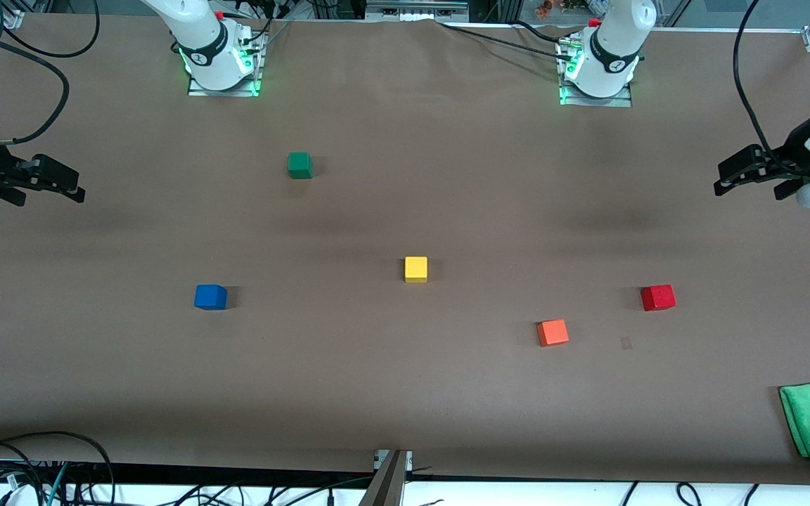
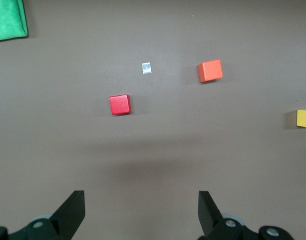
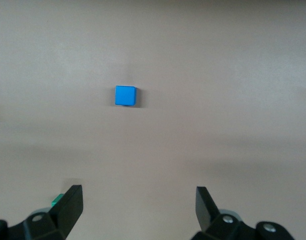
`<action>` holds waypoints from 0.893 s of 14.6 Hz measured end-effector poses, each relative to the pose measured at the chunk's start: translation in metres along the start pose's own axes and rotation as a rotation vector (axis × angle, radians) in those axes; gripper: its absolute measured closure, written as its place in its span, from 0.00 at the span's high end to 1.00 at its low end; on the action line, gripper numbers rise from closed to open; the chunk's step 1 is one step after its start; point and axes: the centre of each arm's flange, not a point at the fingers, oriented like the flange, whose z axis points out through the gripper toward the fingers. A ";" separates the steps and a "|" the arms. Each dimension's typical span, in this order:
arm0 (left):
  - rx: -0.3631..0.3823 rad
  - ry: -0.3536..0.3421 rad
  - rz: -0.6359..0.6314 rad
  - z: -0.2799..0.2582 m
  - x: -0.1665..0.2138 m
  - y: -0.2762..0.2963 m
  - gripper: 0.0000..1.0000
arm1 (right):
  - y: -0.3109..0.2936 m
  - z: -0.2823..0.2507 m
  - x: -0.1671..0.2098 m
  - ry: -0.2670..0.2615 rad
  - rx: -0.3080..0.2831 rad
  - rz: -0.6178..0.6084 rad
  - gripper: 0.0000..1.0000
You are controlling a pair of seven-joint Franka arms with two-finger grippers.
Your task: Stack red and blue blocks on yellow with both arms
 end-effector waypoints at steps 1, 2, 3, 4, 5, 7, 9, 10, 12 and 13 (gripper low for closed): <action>0.000 0.000 0.001 0.000 0.000 -0.001 1.00 | 0.000 0.000 0.000 0.000 0.000 0.000 1.00; 0.000 0.000 0.003 0.000 0.000 -0.002 1.00 | 0.000 0.000 0.000 0.000 0.000 0.000 1.00; 0.000 0.000 0.004 0.000 0.000 -0.003 1.00 | 0.000 0.000 0.000 0.000 0.000 0.000 1.00; 0.000 0.000 0.004 0.000 0.000 -0.004 1.00 | 0.000 0.000 0.000 0.000 0.000 0.000 1.00; 0.000 0.000 0.004 0.000 0.000 -0.005 1.00 | 0.000 0.000 0.000 0.000 0.000 0.000 1.00; 0.003 0.000 0.007 0.000 0.000 -0.006 1.00 | 0.000 0.000 0.000 0.000 0.000 0.000 1.00; 0.032 -0.006 0.036 0.001 0.000 -0.008 1.00 | 0.000 0.000 0.000 -0.001 0.000 0.000 1.00; 0.052 -0.013 0.059 0.003 0.000 -0.010 1.00 | 0.000 0.000 0.000 -0.001 0.000 0.000 1.00; 0.069 -0.028 0.089 0.011 0.004 -0.013 1.00 | 0.000 0.000 0.000 -0.001 0.000 0.000 1.00; 0.071 -0.033 0.095 0.018 0.008 -0.015 1.00 | 0.000 0.000 0.000 -0.001 0.000 0.000 1.00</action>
